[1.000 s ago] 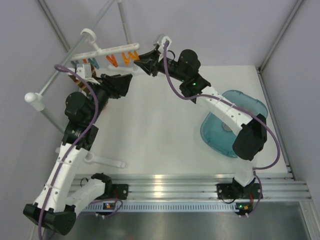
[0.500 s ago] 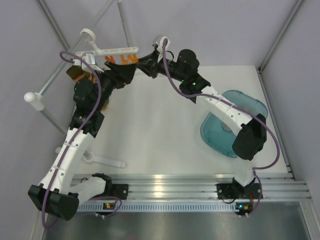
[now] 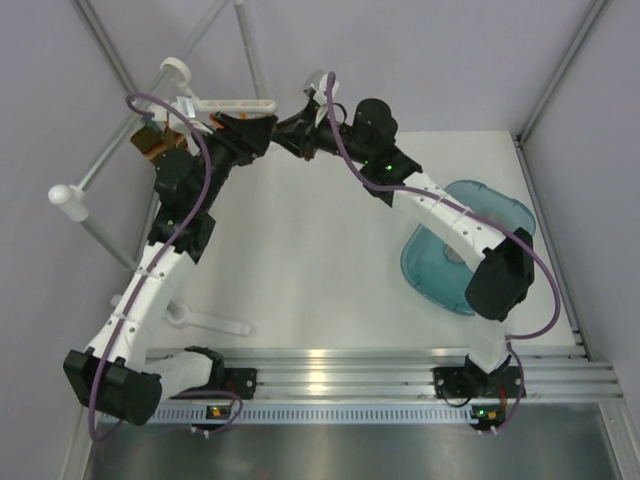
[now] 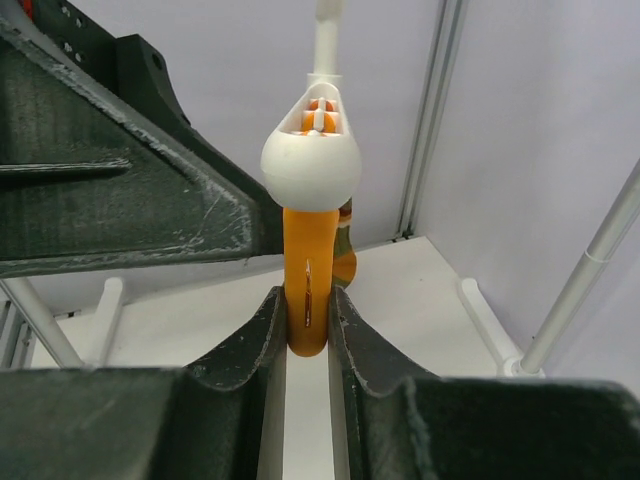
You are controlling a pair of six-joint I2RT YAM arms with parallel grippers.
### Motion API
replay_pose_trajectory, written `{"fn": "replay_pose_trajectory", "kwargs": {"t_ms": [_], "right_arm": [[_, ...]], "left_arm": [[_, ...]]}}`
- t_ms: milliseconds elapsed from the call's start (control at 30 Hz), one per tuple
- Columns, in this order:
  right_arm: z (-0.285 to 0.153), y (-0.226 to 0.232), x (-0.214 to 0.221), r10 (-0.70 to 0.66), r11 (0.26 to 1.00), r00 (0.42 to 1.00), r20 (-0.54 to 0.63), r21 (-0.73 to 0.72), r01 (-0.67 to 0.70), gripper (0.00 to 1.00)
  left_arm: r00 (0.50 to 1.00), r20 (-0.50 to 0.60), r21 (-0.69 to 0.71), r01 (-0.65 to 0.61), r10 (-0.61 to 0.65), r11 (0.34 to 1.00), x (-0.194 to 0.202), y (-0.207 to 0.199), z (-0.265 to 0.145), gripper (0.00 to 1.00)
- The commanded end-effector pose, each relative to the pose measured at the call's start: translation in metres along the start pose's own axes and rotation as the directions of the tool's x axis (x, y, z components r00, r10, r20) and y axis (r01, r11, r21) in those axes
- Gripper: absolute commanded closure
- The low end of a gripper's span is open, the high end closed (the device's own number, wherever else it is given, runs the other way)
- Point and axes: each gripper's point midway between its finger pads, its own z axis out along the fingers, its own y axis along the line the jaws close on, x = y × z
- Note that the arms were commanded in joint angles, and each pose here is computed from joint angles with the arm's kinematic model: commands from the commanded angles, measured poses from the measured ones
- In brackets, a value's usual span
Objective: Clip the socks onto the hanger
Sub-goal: Open the clamp at the hanger.
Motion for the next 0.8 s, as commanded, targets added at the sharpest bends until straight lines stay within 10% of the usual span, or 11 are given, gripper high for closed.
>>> {"fn": "replay_pose_trajectory", "kwargs": {"t_ms": [0, 767], "right_arm": [[-0.008, 0.021, -0.046, -0.029, 0.999, 0.997, 0.077, -0.04, 0.032, 1.0], [-0.011, 0.026, -0.039, -0.042, 0.997, 0.997, 0.06, -0.06, 0.046, 1.0]], "left_arm": [[0.991, 0.121, 0.082, -0.064, 0.054, 0.995, -0.038, -0.029, 0.005, 0.33], [0.984, 0.133, 0.049, -0.128, 0.12, 0.991, -0.051, -0.029, 0.021, 0.65]]}}
